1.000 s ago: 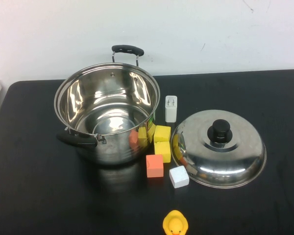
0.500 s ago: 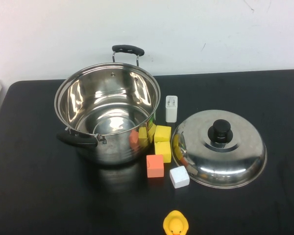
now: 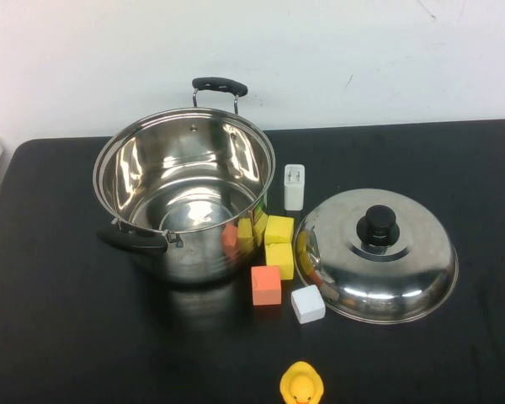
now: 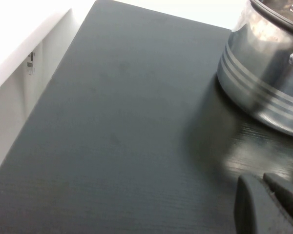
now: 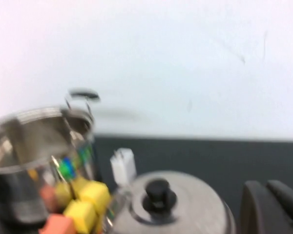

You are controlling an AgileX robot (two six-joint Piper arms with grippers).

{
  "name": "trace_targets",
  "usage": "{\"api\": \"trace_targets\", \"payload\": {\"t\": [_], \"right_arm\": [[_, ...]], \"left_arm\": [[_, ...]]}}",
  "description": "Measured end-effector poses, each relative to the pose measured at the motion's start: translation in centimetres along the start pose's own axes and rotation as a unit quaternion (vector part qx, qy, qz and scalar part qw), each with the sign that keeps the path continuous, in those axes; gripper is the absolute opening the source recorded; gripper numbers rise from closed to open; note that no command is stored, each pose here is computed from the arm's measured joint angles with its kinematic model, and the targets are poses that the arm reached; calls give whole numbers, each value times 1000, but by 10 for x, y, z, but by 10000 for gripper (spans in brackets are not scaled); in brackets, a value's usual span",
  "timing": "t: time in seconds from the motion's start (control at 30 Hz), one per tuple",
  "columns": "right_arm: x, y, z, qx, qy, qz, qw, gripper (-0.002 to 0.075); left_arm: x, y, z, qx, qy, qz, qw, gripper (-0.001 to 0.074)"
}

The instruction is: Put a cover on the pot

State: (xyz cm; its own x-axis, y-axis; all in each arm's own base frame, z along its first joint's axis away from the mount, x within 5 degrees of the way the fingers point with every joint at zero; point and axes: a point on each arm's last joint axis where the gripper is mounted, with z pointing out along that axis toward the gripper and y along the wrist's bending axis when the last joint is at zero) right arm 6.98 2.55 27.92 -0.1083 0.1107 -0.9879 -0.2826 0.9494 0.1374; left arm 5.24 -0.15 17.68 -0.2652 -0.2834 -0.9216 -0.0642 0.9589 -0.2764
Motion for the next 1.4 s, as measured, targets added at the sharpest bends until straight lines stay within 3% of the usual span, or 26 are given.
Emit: {"api": "trace_targets", "payload": {"t": [0.1,0.23,0.33,0.43,0.53,0.73,0.83,1.03,1.4], "right_arm": [[-5,-5,17,14,42,-13,999,-2],[-9,-19,43,73,72,56,993,-2],[-10,-26,66,93,45,87,991,-2],[-15,-25,91,74,-15,72,995,18],[-13,-21,117,37,-61,43,997,118],[17,-17,161,-29,-81,27,996,464],[33,-16,181,-58,-74,20,995,524],[66,-9,225,-132,-15,-20,991,545],[104,-12,279,-168,26,-36,985,544]], "left_arm": [[0,0,0,0,0,0,1000,-1],[0,0,0,0,0,0,1000,-1],[0,0,0,0,0,0,1000,-1],[0,0,0,0,0,0,1000,-1],[0,0,0,0,1,0,1000,-1],[0,0,0,0,1,0,1000,-1],[0,0,0,0,1,0,1000,-1],[0,0,0,0,1,2,1000,-1],[0,0,0,0,1,1,1000,-2]]}}
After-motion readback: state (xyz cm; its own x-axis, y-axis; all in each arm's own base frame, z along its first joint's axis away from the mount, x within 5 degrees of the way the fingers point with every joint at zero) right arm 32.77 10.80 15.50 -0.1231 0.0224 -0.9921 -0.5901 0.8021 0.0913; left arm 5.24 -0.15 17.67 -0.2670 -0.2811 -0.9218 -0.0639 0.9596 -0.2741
